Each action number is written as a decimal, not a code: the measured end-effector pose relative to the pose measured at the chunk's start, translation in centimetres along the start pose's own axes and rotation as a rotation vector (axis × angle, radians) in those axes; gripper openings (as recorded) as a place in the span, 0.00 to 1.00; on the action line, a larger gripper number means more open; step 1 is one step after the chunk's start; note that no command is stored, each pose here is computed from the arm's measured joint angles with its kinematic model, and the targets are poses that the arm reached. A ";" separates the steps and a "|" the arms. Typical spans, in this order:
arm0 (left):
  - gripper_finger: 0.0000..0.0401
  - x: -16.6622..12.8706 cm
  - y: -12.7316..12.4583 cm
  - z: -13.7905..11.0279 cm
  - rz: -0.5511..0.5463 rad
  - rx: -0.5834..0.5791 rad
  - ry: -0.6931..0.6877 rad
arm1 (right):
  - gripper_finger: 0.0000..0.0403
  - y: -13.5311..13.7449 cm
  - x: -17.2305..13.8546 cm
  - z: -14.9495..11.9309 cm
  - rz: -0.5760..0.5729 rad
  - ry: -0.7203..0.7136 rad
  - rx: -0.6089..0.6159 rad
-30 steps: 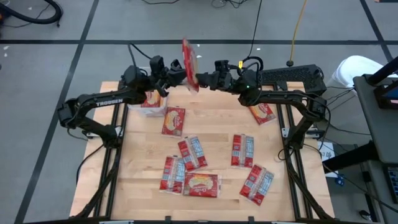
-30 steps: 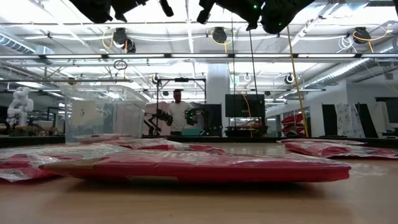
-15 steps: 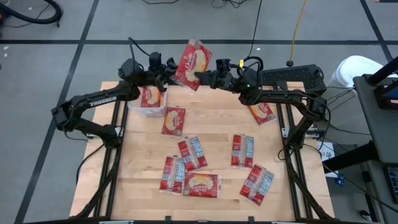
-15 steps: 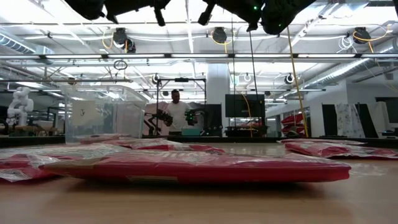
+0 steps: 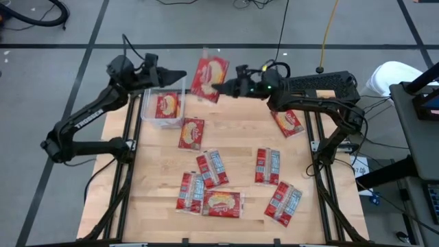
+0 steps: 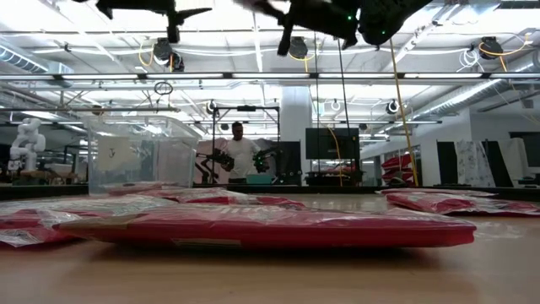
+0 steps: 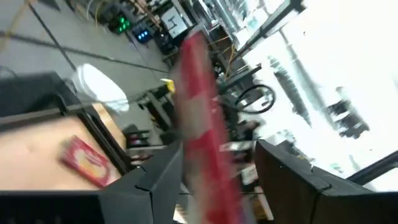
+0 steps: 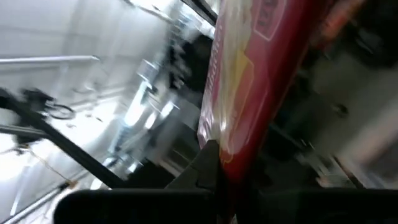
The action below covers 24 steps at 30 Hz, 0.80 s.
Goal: Sort popcorn bags into baskets
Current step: Put the red popcorn bag into the transparent container
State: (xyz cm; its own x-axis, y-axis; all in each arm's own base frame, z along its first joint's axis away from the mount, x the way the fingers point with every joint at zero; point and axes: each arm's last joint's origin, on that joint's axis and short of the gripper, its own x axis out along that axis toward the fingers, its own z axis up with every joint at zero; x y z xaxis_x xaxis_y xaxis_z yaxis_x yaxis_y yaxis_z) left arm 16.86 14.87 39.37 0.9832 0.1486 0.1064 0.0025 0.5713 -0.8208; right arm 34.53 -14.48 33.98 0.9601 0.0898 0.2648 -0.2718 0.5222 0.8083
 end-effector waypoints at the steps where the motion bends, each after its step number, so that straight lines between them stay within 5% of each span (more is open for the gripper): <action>1: 0.50 -0.1 -0.1 0.0 -0.005 -0.025 0.007 | 0.02 -0.3 0.1 -0.4 -0.028 0.023 0.007; 8: 0.54 -0.2 0.7 -1.0 0.066 -0.153 0.113 | 0.02 -0.6 0.6 -1.9 -0.094 0.090 -0.024; 17: 0.64 1.4 2.0 -3.0 0.139 -0.110 0.235 | 0.02 -1.0 0.6 -2.4 -0.140 0.118 -0.008; 24: 0.60 2.9 2.7 -4.1 0.141 -0.104 0.301 | 0.02 -1.0 0.7 -2.4 -0.141 0.117 -0.013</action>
State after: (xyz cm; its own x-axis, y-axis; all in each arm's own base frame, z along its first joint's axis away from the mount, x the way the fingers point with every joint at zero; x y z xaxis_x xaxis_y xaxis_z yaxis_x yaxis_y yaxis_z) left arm 20.47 13.52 35.15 0.9849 -0.0333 -0.1696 -0.1338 0.4742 -0.8702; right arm 35.60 -12.91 32.05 0.9900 0.1123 0.0854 -0.1334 0.5474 0.8262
